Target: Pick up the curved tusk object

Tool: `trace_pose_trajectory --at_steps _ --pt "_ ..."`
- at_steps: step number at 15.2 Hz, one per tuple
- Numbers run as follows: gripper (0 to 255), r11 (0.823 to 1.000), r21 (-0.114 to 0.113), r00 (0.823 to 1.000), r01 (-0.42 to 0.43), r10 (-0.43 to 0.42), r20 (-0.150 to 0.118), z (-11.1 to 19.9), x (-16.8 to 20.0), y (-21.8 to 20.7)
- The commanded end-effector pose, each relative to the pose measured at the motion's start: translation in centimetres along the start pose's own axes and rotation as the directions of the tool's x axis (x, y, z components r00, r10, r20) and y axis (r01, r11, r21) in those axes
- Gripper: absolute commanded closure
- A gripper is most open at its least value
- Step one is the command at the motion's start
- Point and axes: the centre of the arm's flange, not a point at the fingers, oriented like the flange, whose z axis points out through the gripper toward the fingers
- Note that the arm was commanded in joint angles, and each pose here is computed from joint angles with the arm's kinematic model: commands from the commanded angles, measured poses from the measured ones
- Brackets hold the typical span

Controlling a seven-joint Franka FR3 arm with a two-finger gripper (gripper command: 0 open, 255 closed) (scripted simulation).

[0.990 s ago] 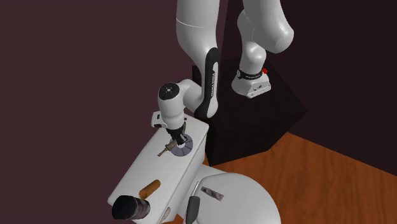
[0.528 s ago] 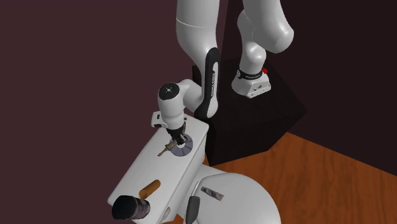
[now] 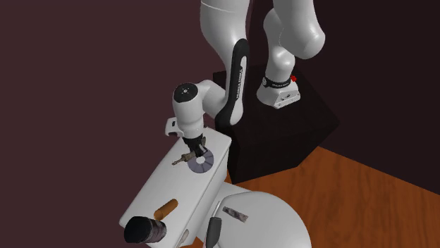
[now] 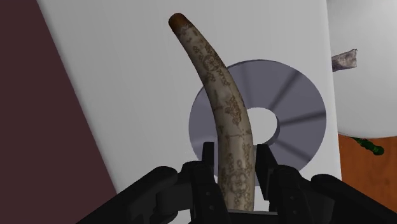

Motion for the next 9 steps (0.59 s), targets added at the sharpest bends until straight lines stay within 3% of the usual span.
trace_pose_trajectory --at_steps 1,9 --pt "255 1.000 0.000 1.000 0.000 0.000 0.000 -1.2 0.1 0.0" --pt "255 1.000 0.000 1.000 0.000 0.000 0.000 -4.4 0.3 -0.1"
